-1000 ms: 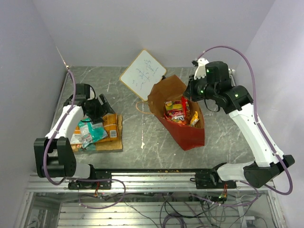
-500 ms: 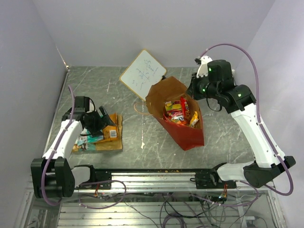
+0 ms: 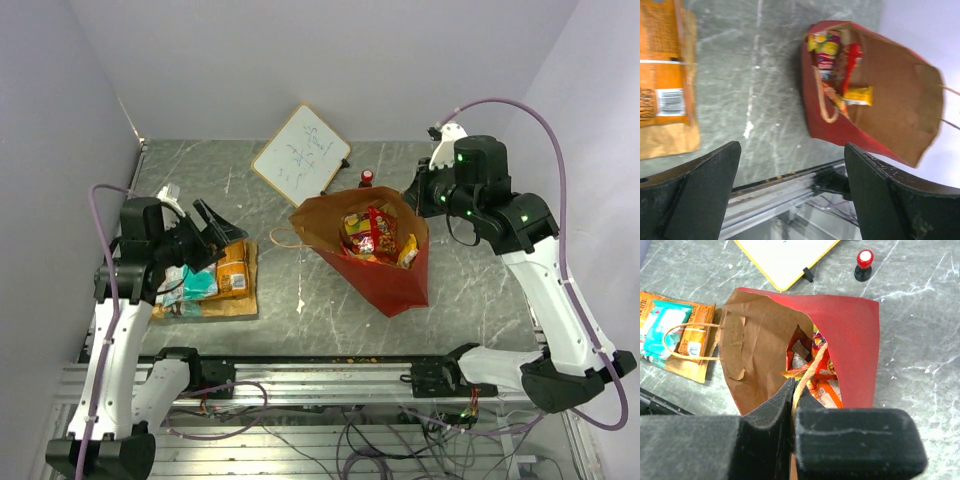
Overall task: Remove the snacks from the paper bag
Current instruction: Adjust the paper bag at the center of the board.
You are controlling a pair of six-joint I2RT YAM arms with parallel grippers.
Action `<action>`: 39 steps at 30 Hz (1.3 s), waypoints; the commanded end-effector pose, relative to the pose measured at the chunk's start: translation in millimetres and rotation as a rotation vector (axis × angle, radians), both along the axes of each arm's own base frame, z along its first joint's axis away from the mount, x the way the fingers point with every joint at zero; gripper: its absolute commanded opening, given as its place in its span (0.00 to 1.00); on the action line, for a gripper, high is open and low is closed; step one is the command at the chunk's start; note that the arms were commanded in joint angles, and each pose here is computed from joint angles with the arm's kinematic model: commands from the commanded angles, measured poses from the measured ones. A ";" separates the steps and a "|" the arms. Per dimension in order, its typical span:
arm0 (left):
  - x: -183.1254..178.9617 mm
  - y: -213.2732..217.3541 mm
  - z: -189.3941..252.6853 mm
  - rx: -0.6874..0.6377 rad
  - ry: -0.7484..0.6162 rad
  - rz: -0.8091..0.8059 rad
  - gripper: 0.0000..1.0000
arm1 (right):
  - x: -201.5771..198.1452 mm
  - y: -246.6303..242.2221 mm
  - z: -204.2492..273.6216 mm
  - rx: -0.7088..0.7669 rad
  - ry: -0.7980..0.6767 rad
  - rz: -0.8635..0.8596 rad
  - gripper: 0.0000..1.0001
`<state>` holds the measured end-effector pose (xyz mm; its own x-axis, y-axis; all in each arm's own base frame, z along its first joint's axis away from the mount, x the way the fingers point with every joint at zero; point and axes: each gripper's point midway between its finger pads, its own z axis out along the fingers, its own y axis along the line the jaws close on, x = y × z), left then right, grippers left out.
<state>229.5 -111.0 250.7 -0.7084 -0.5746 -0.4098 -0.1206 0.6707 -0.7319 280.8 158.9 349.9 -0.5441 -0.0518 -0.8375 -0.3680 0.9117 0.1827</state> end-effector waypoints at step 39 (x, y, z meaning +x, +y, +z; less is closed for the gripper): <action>64.4 -140.1 -41.9 -0.004 0.226 -0.320 0.44 | 17.2 1.5 14.1 0.081 -0.058 -0.098 0.00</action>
<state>279.3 -233.3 169.2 -0.9110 -0.3951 -0.1181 -0.2308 0.7259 -0.6480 290.7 170.3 345.4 -0.5479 0.0795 -0.8327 -0.3138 0.9032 0.2928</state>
